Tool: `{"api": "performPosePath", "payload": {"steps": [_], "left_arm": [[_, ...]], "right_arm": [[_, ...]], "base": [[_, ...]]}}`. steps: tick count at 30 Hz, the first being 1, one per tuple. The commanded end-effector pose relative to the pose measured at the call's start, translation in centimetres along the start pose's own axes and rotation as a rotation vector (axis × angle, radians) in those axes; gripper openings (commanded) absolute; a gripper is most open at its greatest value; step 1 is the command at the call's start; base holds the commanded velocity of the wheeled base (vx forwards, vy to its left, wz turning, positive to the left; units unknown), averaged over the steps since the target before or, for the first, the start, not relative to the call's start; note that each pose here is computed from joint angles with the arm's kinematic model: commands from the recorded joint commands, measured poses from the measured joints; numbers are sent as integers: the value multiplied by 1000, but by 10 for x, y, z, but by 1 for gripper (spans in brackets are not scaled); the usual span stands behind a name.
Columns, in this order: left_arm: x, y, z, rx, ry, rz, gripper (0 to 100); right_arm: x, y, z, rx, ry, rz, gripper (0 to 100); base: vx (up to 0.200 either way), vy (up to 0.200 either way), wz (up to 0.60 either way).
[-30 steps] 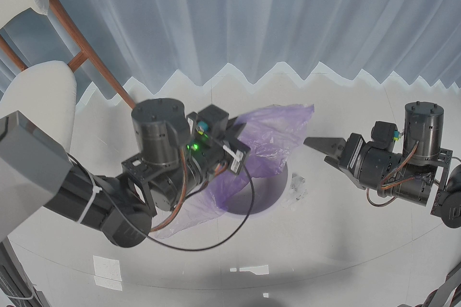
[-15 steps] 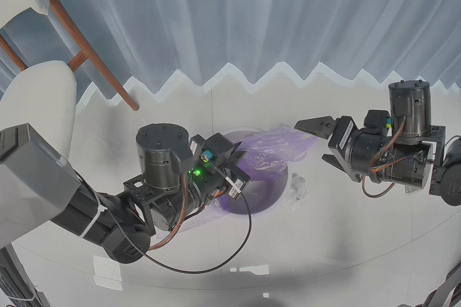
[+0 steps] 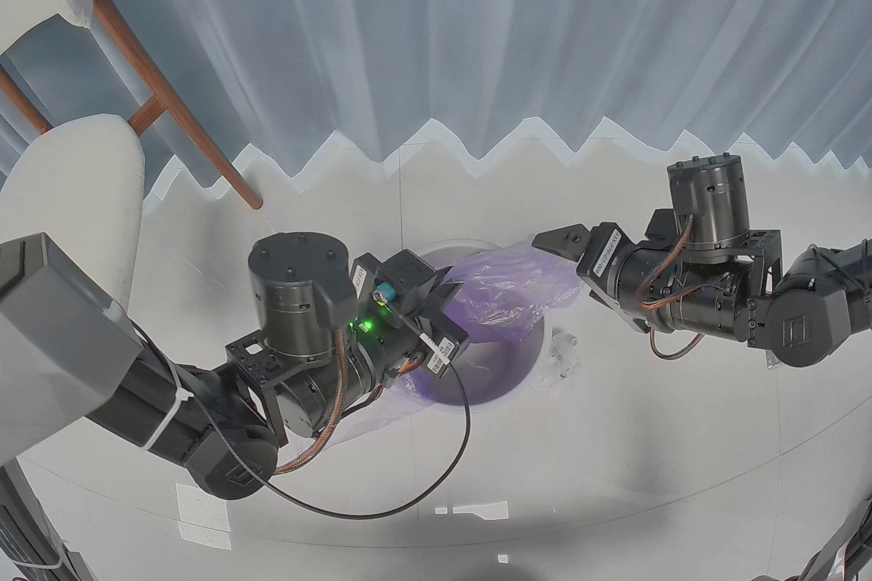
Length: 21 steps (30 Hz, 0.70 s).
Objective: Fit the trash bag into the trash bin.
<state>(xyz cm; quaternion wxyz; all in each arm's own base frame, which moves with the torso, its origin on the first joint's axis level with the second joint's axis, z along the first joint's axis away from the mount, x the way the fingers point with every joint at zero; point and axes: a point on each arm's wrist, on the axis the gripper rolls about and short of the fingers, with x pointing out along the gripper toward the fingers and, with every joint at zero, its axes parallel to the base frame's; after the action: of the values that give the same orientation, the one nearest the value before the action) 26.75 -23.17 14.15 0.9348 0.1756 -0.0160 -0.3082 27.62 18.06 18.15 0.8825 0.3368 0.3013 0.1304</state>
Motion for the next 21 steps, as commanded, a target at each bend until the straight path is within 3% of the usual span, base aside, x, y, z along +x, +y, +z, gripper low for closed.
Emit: {"api": "performPosePath", "payload": {"steps": [1, 21], "left_arm": [[-1, 3, 0, -2, 1, 9, 0], [1, 12, -3, -14, 4, 40, 0]], "right_arm": [[9, -6, -4, -2, 17, -28, 100], [1, -26, -52, -56, 142, -115, 100]], "base": [[0, 0, 0], [0, 0, 0]]}}
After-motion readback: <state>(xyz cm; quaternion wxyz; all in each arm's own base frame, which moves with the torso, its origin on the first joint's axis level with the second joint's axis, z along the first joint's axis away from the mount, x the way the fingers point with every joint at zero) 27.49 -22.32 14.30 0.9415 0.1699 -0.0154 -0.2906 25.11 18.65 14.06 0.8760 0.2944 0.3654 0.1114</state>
